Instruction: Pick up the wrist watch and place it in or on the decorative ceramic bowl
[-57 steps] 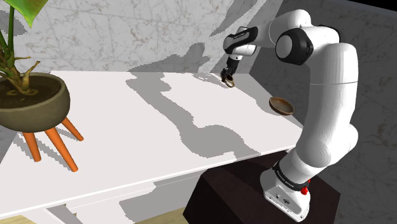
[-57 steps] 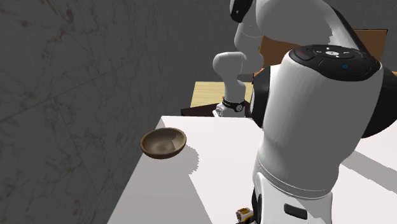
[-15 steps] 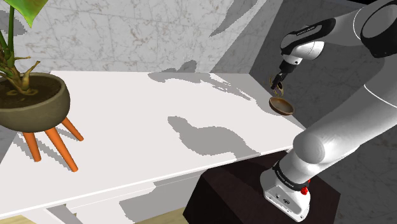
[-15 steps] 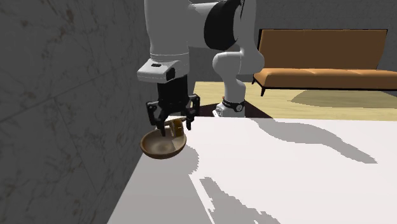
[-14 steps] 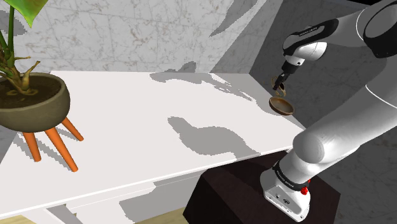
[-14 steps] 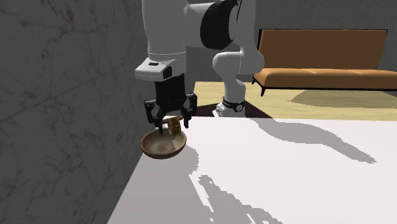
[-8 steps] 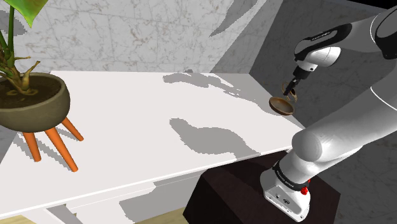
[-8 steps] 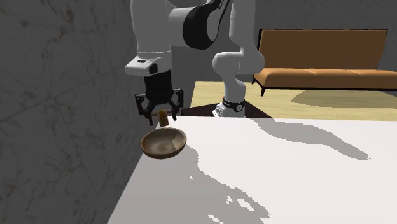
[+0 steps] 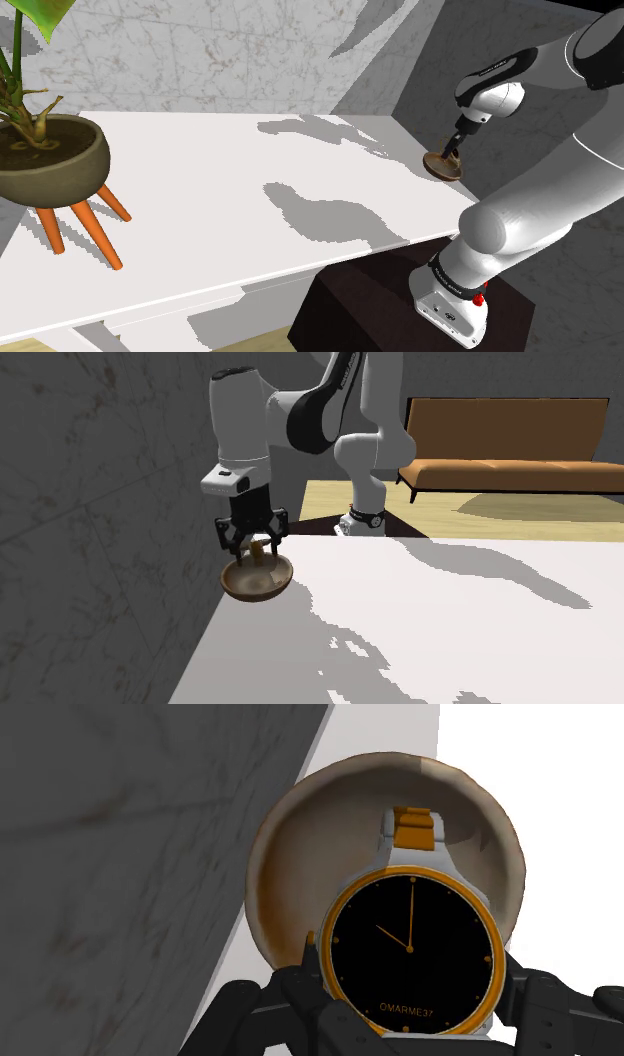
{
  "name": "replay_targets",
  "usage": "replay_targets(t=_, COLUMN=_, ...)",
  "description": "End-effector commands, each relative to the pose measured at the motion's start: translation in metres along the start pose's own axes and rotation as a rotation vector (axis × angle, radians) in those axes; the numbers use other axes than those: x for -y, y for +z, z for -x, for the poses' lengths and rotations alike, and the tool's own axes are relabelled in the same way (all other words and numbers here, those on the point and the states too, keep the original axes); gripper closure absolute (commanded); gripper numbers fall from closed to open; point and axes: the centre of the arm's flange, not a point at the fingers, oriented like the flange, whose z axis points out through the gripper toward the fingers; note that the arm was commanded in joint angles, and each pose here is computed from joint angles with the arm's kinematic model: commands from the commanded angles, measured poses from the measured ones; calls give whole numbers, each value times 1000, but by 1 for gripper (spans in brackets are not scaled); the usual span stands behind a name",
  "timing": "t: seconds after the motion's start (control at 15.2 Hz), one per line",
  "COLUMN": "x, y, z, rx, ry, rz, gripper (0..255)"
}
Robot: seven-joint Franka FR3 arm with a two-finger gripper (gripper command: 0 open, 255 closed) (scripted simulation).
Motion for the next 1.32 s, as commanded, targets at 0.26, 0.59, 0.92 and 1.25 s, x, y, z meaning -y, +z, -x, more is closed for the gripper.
replay_targets(t=0.26, x=1, y=25, z=1, rx=0, ry=0, rz=1, gripper=255)
replay_targets(t=0.59, x=1, y=25, z=0, rx=0, ry=0, rz=1, gripper=255)
replay_targets(t=0.92, x=1, y=25, z=0, rx=0, ry=0, rz=1, gripper=0)
replay_targets(t=1.25, x=1, y=-15, z=0, rx=0, ry=0, rz=1, gripper=0)
